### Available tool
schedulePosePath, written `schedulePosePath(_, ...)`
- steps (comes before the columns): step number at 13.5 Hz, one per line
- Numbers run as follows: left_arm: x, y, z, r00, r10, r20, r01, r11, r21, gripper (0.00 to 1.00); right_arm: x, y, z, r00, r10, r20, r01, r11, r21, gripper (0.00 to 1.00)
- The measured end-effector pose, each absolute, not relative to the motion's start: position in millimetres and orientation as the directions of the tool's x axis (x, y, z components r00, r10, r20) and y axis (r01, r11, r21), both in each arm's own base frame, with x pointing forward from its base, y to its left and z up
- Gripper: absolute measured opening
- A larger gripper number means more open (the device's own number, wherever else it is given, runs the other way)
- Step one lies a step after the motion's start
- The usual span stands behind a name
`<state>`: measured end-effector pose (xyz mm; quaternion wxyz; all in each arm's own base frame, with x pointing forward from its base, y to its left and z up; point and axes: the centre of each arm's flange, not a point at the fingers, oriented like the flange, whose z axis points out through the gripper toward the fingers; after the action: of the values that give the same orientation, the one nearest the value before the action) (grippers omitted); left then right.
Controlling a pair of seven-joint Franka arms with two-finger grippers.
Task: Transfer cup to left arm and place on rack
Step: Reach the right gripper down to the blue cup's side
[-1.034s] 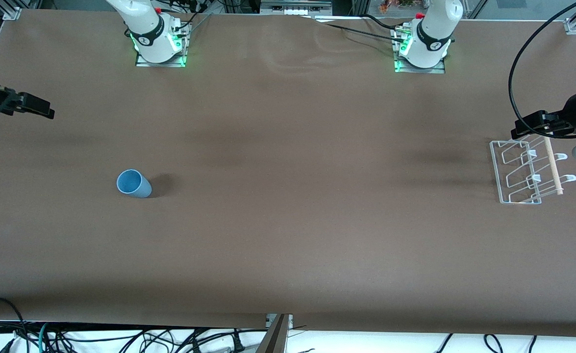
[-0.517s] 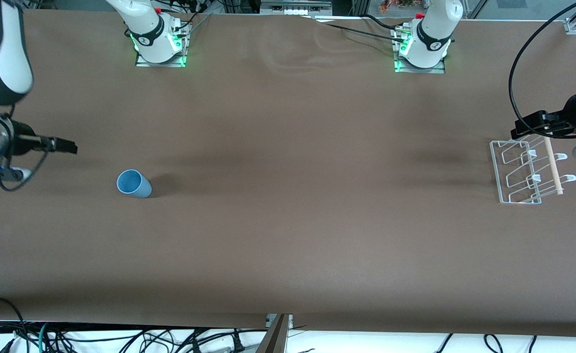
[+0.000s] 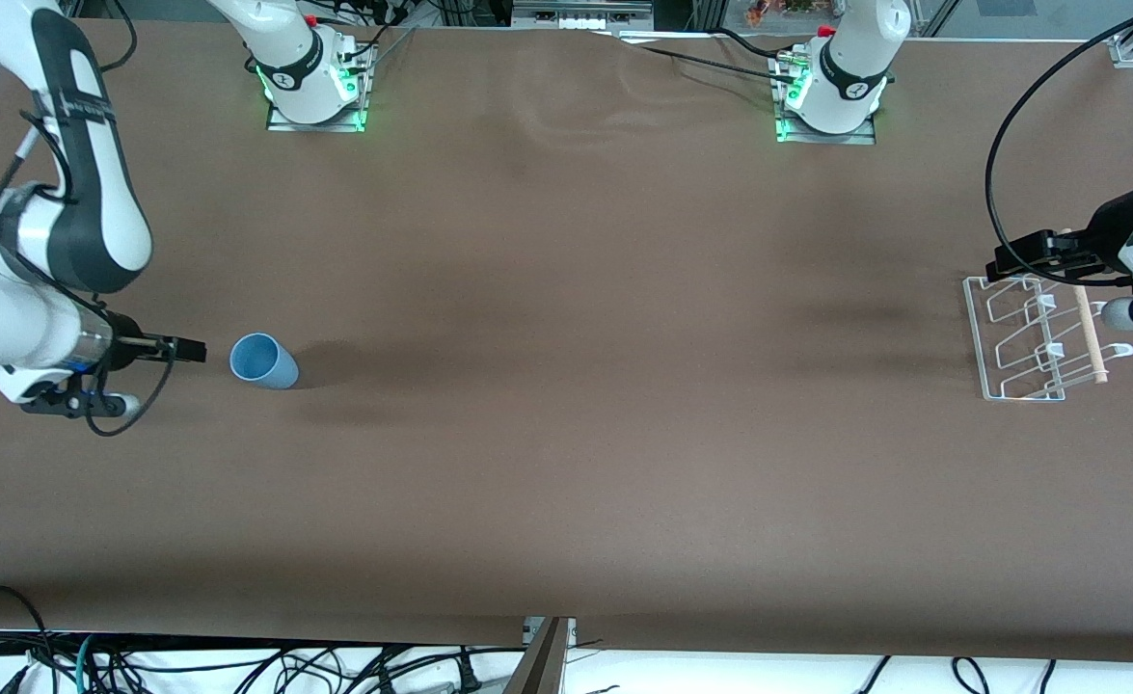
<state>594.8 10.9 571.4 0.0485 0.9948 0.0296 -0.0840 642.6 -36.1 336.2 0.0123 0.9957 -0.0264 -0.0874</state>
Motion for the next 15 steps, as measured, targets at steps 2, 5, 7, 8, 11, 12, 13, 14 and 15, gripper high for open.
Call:
schedulePosePath(2,595.1,9.3,571.1,0.986,-0.009,-0.164,0.011,-0.992,0.122,1.0,638.3,-35.3,311.9,0.986,-0.057,-0.159,-0.053,-0.998,0.028,1.0)
schedulePosePath(5,596.4,10.4,570.1,0.981,-0.133,-0.144,-0.113,-0.983,0.143,1.0,627.2,-32.7,284.6,0.987,-0.062,-0.152,-0.058,-0.998,0.027,1.0)
schedulePosePath(7,597.8,7.8,568.4,0.965,-0.233,-0.122,-0.209,-0.961,0.182,1.0,624.3,-25.2,278.8,0.986,-0.052,-0.158,-0.049,-0.998,0.027,1.0)
schedulePosePath(8,599.3,5.5,566.4,0.953,-0.284,-0.106,-0.257,-0.943,0.212,1.0,624.3,-20.8,276.9,0.986,-0.047,-0.159,-0.043,-0.999,0.027,1.0)
schedulePosePath(11,608.9,5.6,560.0,0.895,-0.445,-0.027,-0.427,-0.874,0.232,1.0,623.7,-14.6,259.6,0.985,-0.038,-0.17,-0.034,-0.999,0.026,0.93)
schedulePosePath(12,610.6,6.1,559.2,0.867,-0.499,-0.004,-0.485,-0.843,0.233,1.0,622.3,-14.5,248.5,0.982,-0.037,-0.186,-0.033,-0.999,0.026,0.8)
schedulePosePath(13,611.6,5.4,559.5,0.841,-0.541,0.019,-0.53,-0.814,0.238,1.0,621.8,-14.3,239.7,0.98,-0.035,-0.194,-0.031,-0.999,0.026,0.66)
schedulePosePath(14,611.9,3.8,559.9,0.818,-0.574,0.039,-0.564,-0.788,0.247,1.0,621.9,-13.8,235.4,0.98,-0.034,-0.196,-0.03,-0.999,0.025,0.56)
schedulePosePath(15,612.1,1.9,559.9,0.796,-0.603,0.055,-0.595,-0.762,0.254,1.0,622.6,-12.8,235.1,0.98,-0.033,-0.194,-0.028,-0.999,0.025,0.44)
